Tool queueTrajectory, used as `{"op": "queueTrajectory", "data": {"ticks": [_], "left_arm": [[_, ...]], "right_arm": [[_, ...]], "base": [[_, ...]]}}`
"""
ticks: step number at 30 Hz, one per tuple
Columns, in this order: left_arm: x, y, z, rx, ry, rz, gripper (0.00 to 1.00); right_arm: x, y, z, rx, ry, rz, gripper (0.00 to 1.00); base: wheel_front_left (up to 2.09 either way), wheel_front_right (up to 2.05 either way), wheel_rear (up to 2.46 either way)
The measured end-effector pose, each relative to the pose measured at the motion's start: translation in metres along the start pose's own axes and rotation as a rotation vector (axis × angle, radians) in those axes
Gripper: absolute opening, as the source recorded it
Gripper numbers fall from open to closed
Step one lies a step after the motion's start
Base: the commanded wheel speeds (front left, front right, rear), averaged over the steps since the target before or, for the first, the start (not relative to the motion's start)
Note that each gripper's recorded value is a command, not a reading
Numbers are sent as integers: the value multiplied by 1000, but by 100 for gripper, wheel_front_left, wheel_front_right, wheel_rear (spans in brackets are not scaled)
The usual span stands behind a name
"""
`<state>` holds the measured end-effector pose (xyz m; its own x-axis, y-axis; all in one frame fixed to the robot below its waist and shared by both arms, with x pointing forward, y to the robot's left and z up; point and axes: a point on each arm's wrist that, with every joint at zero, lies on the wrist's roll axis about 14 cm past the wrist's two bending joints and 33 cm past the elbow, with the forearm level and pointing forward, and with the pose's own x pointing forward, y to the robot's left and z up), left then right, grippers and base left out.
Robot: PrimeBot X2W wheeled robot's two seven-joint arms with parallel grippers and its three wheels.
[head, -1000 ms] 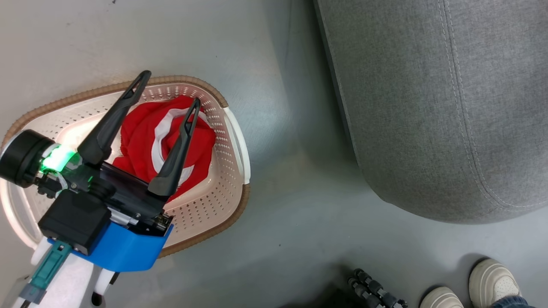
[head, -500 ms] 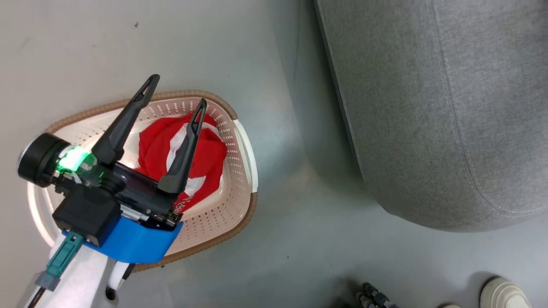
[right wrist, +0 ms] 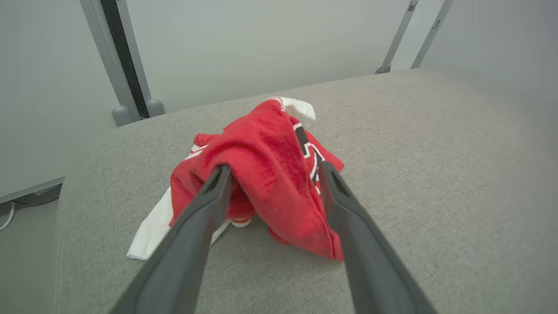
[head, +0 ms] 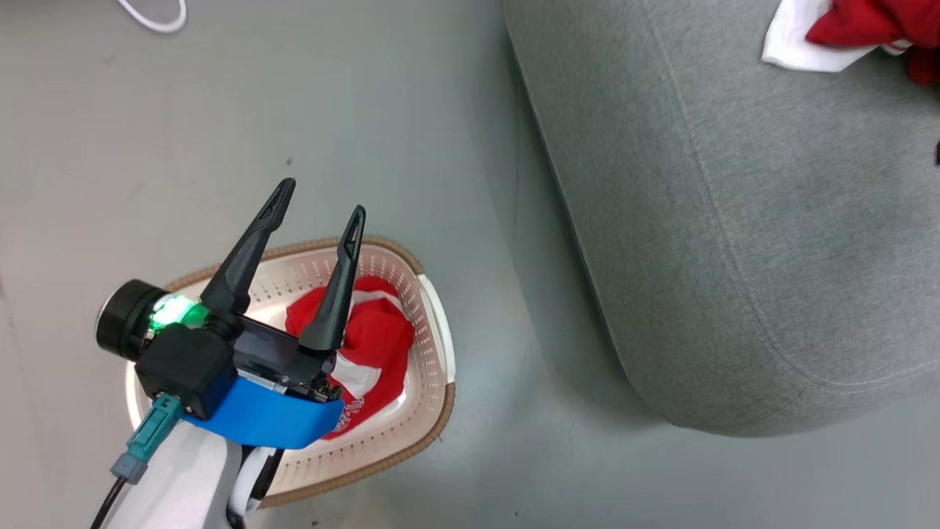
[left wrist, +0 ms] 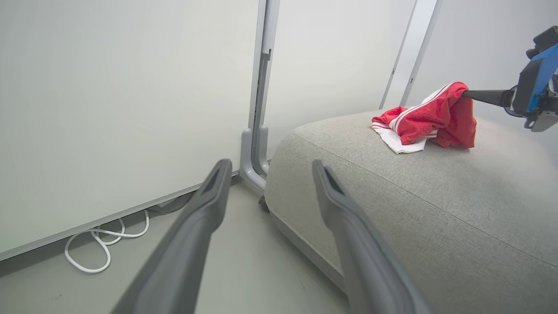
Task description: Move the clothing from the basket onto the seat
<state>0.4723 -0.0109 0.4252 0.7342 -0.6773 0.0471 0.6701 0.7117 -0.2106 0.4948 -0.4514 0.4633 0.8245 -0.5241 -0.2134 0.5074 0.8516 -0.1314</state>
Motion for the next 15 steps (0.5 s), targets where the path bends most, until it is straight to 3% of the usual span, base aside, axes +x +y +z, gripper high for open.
{"op": "queueTrajectory", "data": {"ticks": [15], "left_arm": [[-44,-7,57,13,-73,173,100]], "right_arm": [[-89,33,35,26,-196,154,100]], "base": [[0,0,0]]}}
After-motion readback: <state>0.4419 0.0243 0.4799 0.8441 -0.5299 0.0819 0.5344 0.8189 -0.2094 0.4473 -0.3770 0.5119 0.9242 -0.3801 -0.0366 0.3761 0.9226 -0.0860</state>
